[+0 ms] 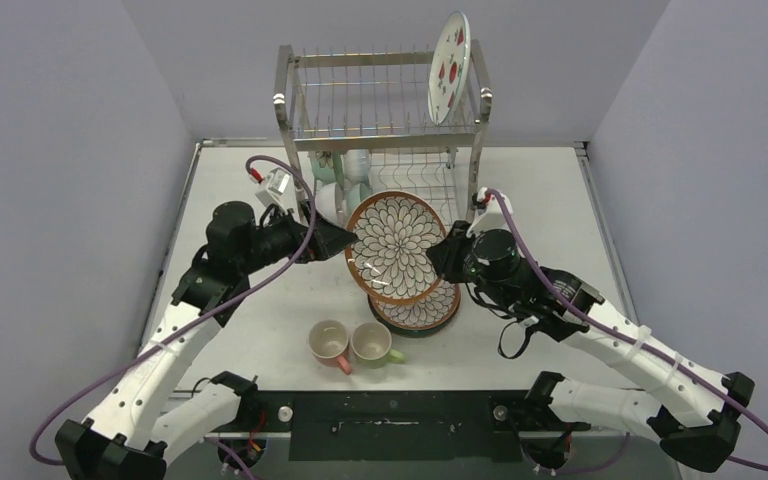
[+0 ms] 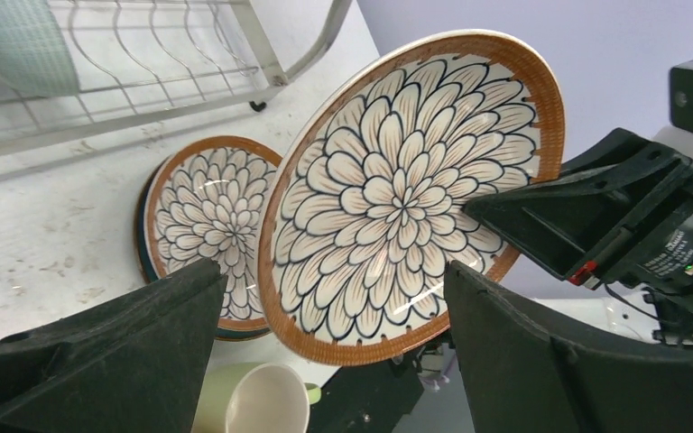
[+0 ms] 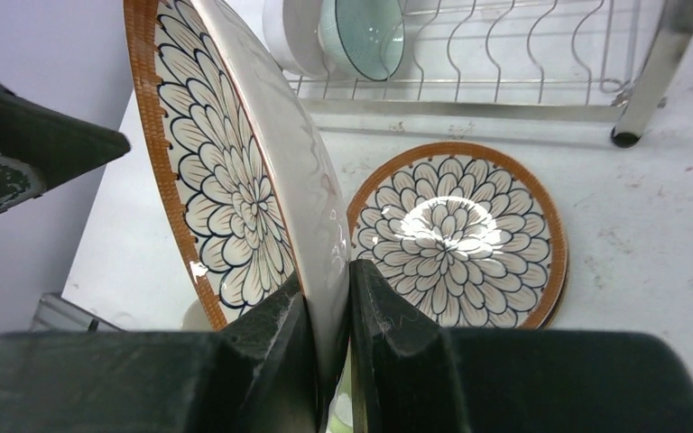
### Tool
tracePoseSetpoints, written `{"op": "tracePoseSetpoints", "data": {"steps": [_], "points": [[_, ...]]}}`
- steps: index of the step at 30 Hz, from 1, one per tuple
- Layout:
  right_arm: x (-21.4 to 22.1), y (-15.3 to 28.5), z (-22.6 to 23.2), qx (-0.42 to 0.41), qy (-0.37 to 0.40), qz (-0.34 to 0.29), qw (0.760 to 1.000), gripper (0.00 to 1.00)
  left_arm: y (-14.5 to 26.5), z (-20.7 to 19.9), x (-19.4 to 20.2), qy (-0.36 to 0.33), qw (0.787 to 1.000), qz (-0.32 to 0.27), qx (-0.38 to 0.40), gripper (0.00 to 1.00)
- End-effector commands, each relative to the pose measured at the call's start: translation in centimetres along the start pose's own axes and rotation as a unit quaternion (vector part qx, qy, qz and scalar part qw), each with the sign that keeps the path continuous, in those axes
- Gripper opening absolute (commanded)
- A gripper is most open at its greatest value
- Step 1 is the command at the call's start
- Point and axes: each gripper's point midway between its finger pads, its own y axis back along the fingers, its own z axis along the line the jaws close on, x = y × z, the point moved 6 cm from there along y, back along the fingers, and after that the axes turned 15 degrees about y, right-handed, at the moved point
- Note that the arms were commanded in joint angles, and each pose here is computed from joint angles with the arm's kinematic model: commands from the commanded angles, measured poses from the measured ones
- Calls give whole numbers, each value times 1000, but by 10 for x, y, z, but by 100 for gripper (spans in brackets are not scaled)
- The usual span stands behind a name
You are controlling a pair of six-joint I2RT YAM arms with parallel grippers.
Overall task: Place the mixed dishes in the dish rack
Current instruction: Move the dish rack to the center of the board.
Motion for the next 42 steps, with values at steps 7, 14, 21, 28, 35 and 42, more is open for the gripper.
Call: {"op": "tracePoseSetpoints", "data": {"steps": [7, 14, 21, 28, 35, 42], "points": [[-110, 39, 17, 8, -3, -158, 987, 0, 51, -13, -27, -115, 983, -98, -106, 97], [-141, 57, 16, 19, -1, -195, 981, 0, 75, -1, -48, -157, 950, -178, -204, 97], [-163, 75, 13, 31, 5, -225, 974, 0, 53, 30, -62, -152, 930, -201, -267, 93], [-180, 92, 8, 39, 10, -251, 967, 0, 16, 61, -81, -130, 917, -225, -303, 87], [-183, 104, 3, 41, 13, -260, 965, 0, -12, 82, -94, -107, 914, -257, -295, 71], [-184, 114, -1, 40, 13, -266, 963, 0, -32, 106, -99, -103, 907, -279, -299, 62]]}}
